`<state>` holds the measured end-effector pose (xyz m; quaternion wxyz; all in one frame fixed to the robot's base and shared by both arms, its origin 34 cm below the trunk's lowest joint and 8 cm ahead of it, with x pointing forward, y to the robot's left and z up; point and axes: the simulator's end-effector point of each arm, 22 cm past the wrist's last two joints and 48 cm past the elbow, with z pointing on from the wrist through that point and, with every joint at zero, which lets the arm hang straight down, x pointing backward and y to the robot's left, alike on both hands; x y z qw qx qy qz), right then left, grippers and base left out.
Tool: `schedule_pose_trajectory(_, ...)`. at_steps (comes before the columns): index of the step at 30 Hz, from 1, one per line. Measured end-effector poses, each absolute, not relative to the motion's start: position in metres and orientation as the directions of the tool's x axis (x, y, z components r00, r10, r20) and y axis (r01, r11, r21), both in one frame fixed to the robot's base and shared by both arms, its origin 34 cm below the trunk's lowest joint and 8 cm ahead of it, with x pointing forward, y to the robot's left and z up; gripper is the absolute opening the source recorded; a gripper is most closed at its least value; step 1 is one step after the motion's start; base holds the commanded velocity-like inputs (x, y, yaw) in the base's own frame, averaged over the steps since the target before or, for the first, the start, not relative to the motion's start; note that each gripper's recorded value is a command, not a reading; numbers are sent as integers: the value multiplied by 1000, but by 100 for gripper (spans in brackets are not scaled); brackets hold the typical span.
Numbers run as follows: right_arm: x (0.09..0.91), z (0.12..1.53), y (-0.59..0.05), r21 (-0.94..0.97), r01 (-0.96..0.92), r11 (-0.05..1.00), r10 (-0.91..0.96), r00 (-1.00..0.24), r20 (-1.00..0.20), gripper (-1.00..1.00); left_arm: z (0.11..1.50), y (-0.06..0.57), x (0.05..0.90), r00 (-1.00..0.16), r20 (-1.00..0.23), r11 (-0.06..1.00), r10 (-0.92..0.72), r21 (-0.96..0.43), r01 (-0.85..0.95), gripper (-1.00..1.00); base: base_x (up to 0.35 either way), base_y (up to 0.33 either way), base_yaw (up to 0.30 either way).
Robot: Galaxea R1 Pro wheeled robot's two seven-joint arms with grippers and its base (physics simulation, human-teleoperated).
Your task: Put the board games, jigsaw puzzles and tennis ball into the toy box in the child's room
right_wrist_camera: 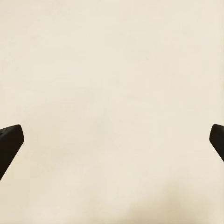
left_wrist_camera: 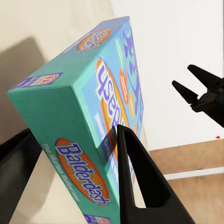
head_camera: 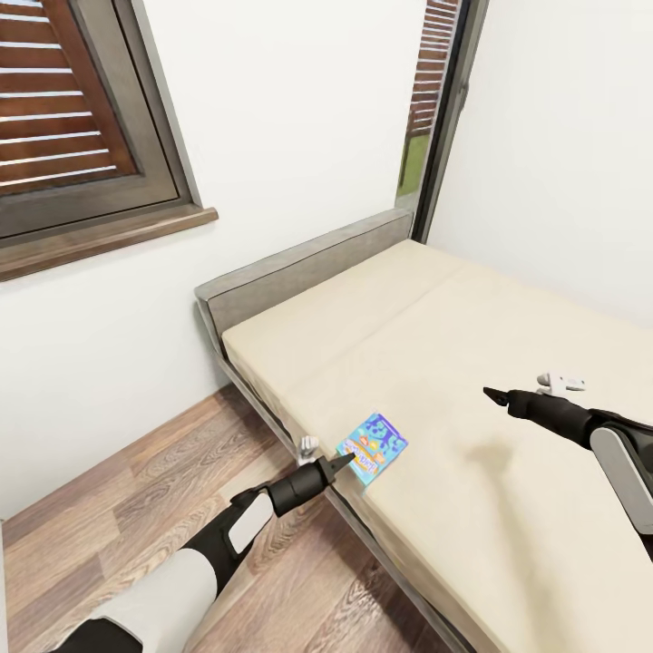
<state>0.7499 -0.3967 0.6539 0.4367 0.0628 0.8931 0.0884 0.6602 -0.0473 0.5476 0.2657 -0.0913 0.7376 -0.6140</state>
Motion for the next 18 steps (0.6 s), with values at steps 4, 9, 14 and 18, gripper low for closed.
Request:
schedule_pose_trajectory(4, 750, 654, -397, 214, 34, 976, 190, -611, -769, 100, 553, -48, 662, -840, -286, 221, -462, -954, 203, -100, 0, 0, 0)
schedule_pose_trajectory(9, 744, 647, -397, 216, 35, 976, 191, -619, -762, 100, 566, -52, 659, -835, -296, 194, -463, -954, 230, -100, 0, 0, 0)
schedule_pose_trajectory(14, 738, 642, -398, 217, 37, 975, 192, -625, -756, 100, 581, -57, 648, -845, -288, 156, -451, -957, 243, -100, 0, 0, 0)
schedule_pose_trajectory(18, 737, 640, -398, 217, 38, 975, 192, -627, -755, 100, 592, -61, 634, -853, -279, 139, -441, -960, 242, -100, 0, 0, 0)
